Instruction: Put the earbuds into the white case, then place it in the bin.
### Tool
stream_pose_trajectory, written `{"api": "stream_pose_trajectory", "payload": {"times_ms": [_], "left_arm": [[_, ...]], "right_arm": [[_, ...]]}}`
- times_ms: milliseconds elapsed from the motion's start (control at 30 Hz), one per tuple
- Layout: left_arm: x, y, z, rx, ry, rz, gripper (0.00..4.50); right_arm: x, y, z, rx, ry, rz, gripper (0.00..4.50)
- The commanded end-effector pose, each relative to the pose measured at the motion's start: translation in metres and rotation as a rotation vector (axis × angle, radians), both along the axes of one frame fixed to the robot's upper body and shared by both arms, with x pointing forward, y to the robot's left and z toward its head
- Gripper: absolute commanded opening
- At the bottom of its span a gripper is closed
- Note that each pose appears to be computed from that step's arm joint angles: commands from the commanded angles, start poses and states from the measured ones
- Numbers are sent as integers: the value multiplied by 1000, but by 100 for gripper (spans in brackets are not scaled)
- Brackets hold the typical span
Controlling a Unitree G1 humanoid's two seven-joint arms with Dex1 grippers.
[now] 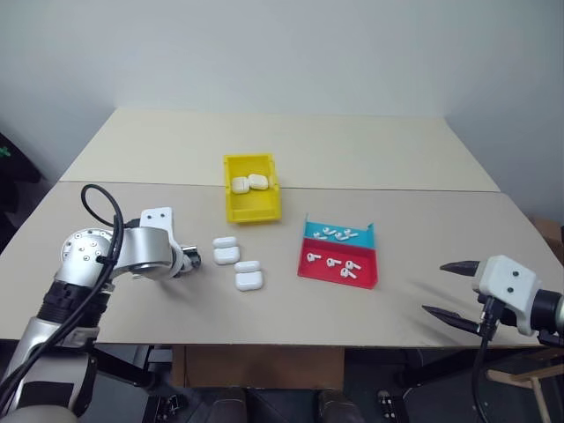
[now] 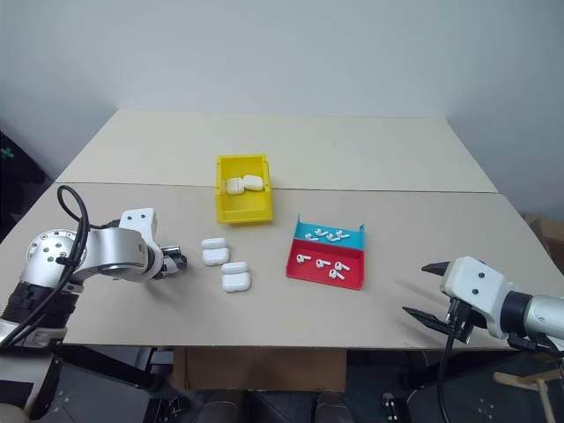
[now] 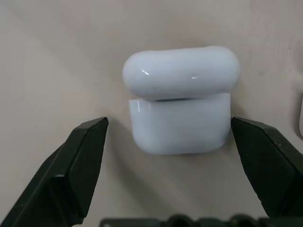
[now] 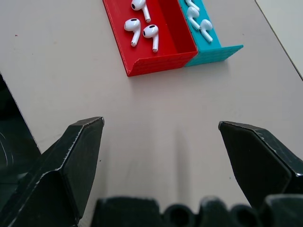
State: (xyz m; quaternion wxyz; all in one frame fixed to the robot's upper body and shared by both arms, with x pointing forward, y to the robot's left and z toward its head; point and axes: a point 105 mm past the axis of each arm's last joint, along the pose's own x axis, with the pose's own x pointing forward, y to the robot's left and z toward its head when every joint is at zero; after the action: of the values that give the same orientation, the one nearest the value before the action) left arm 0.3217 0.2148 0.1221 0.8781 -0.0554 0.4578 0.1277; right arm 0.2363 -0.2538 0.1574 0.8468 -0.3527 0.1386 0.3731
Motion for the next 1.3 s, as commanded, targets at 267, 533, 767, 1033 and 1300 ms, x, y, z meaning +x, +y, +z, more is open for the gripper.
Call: {"api": "stream_pose_trajectory", "payload": {"times_ms": [267, 533, 767, 1033, 1300], "left_arm": [[3, 2, 5, 6, -27, 35, 360], [3, 0, 3, -16, -23, 26, 278], [1, -6, 33, 33, -173, -136, 278], [-14, -14, 115, 88, -805, -520, 278], [-50, -87, 95, 14, -1143, -1225, 278]], "right_arm": [[2, 1, 12, -17, -53, 5, 450], [4, 0, 11, -18, -55, -1, 450], [6, 1, 14, -21, -70, 0, 450], [13, -4, 34, -37, 41, -101, 450], [21, 29, 47, -119, 122, -61, 450]]}}
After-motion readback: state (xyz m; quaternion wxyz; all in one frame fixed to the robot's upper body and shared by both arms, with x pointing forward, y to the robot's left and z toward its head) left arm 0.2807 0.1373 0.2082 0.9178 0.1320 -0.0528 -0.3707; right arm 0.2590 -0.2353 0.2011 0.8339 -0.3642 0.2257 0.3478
